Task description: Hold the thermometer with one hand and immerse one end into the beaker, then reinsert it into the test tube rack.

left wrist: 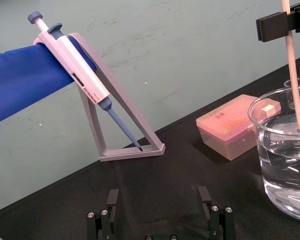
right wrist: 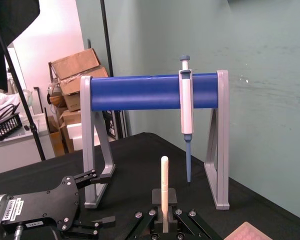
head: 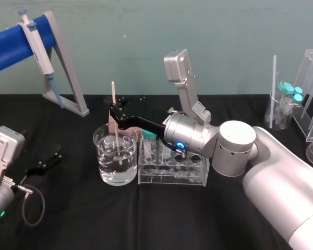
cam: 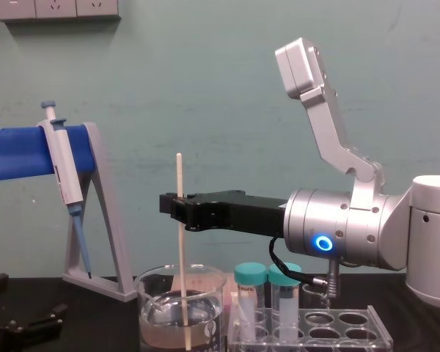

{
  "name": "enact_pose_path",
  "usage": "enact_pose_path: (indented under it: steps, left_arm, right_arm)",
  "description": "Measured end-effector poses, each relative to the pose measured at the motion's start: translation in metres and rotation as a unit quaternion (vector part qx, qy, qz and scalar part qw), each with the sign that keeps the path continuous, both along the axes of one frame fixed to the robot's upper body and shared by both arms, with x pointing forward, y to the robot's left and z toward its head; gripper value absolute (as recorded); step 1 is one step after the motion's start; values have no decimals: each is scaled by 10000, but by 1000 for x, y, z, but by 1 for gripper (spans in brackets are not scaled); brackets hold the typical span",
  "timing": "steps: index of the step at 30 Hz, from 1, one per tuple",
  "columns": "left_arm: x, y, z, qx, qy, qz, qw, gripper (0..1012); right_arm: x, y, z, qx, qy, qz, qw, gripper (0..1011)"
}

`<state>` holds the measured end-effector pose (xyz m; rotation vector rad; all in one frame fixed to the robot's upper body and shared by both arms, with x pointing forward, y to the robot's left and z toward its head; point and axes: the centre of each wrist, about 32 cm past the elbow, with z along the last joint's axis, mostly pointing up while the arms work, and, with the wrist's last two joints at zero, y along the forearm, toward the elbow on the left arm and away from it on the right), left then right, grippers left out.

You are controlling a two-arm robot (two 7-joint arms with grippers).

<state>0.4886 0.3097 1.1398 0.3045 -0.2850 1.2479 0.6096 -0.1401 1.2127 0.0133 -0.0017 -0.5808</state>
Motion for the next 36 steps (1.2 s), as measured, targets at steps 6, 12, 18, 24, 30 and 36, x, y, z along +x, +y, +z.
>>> enact_pose_path:
  steps: [6,12,18,24,30,36]
  left_arm:
    - [0,0,0,0,0,0,10000,1004]
    - [0,0,0,0,0,0,10000,1004]
    - [0,0,0,0,0,0,10000,1004]
    - [0,0,0,0,0,0,10000,1004]
    - [0,0,0,0,0,0,10000,1004]
    - [0,0,0,0,0,0,10000,1004]
  right_arm:
    - [0,0,0,0,0,0,10000,53]
    - [0,0,0,0,0,0,10000,53]
    - [0,0,0,0,0,0,10000,53]
    - [0,0,0,0,0,0,10000,53]
    - [0,0,0,0,0,0,10000,53]
    - [0,0,0,0,1,0,10000,53]
